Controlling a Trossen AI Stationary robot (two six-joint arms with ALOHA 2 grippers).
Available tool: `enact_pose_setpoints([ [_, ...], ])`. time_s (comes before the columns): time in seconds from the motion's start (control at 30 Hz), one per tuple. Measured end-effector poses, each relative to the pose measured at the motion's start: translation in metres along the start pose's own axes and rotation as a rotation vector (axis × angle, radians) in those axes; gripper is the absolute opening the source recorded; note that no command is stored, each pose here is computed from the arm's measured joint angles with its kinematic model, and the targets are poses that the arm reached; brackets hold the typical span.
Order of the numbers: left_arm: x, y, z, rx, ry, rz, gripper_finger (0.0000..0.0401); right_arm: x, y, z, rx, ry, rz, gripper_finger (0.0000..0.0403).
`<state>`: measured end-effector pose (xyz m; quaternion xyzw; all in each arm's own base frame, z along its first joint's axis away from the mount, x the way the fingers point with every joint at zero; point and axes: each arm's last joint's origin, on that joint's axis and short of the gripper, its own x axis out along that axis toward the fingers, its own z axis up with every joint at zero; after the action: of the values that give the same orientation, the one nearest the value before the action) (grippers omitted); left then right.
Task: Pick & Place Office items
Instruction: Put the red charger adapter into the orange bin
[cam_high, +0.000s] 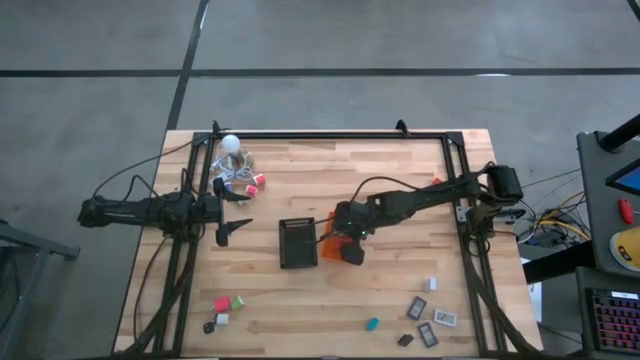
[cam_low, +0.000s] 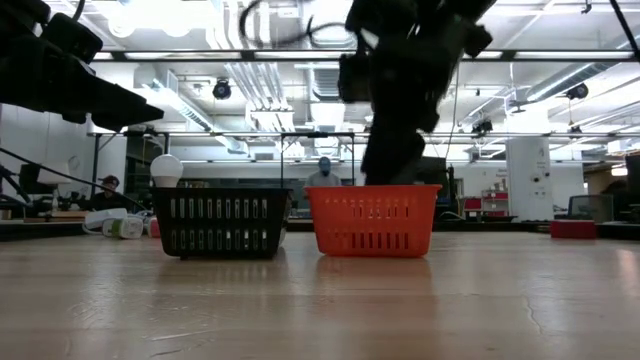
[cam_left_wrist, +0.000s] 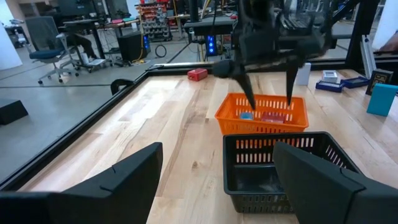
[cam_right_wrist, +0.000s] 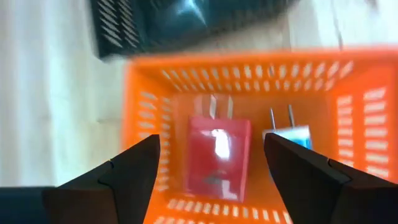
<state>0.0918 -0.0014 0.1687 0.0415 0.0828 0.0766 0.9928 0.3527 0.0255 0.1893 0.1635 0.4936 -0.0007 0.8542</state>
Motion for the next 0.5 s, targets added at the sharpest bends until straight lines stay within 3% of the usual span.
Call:
enact_pose_setpoints([
  [0.5, 0.0, 0.0, 0.0, 0.0, 0.0, 0.0, 0.031, -0.096, 0.01, 0.007, -0.02, -0.278, -0.098, 0.0275],
])
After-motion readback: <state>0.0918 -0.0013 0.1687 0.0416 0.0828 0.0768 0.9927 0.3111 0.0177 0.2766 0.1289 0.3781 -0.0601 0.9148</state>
